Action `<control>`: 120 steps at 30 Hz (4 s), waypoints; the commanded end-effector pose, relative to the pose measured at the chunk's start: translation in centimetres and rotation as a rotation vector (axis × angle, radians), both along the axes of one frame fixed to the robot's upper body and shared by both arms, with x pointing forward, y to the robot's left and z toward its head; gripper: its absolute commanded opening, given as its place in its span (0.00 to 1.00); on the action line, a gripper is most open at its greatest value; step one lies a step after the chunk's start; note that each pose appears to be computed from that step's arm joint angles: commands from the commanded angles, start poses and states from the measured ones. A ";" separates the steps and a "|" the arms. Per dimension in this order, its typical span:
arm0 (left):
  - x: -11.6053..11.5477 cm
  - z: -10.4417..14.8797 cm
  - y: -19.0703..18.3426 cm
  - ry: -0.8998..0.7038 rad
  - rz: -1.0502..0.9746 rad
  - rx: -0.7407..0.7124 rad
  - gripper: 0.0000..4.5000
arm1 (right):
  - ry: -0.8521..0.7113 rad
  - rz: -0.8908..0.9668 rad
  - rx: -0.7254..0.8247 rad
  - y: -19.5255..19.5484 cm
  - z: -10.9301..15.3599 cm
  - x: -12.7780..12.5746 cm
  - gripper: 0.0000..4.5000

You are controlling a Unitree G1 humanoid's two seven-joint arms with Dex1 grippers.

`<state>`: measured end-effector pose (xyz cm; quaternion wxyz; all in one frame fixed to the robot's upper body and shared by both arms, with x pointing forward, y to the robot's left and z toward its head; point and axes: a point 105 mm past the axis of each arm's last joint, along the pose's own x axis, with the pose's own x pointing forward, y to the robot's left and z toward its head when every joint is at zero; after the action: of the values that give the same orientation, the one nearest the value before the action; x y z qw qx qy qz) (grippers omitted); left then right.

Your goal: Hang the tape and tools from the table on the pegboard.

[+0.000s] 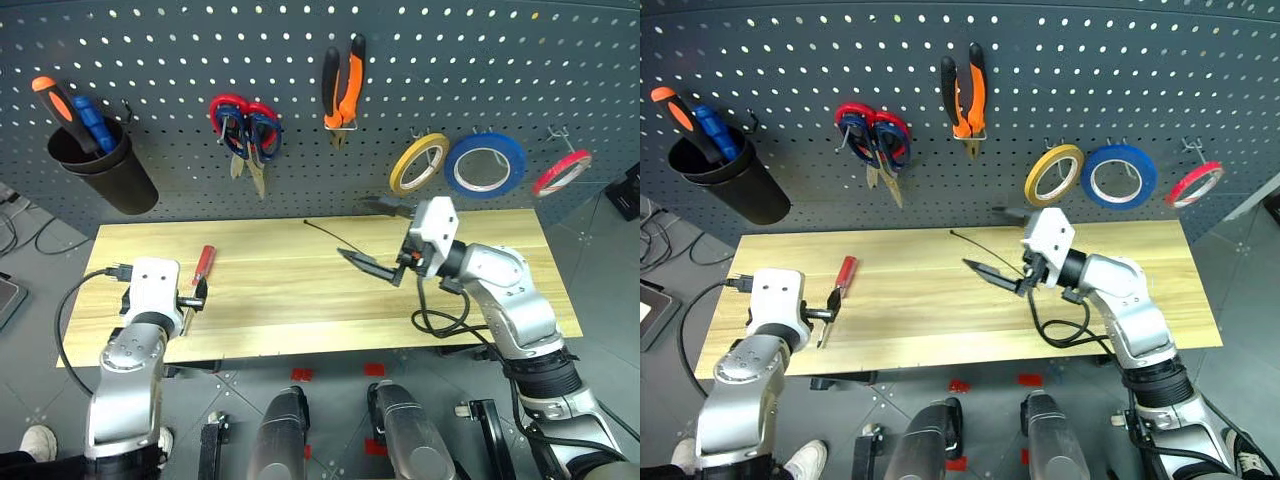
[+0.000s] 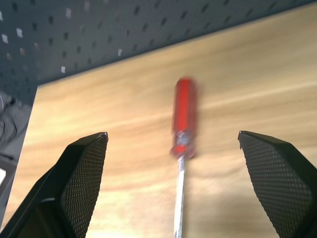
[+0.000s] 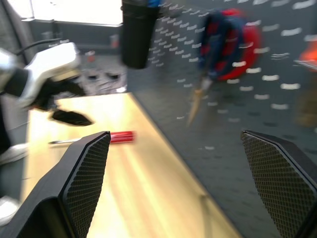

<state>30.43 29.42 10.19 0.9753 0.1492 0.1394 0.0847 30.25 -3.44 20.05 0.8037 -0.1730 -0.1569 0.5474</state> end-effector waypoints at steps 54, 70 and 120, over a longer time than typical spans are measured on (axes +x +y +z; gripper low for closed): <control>7.9 1.0 2.1 0.150 -0.133 -0.080 0.20 | 0.097 0.010 0.020 2.2 1.4 -1.0 1.00; 0.9 4.7 -5.9 -0.067 -0.199 0.169 0.20 | 0.062 0.034 0.250 -0.5 4.2 -1.7 1.00; 2.4 25.5 -2.6 -1.001 0.216 0.366 0.20 | -0.063 0.064 0.501 0.7 10.0 -0.7 1.00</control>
<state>34.50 26.90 34.02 0.8821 0.2485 -0.3089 0.2545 30.31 -2.62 29.47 0.8085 0.0216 -0.2959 0.5083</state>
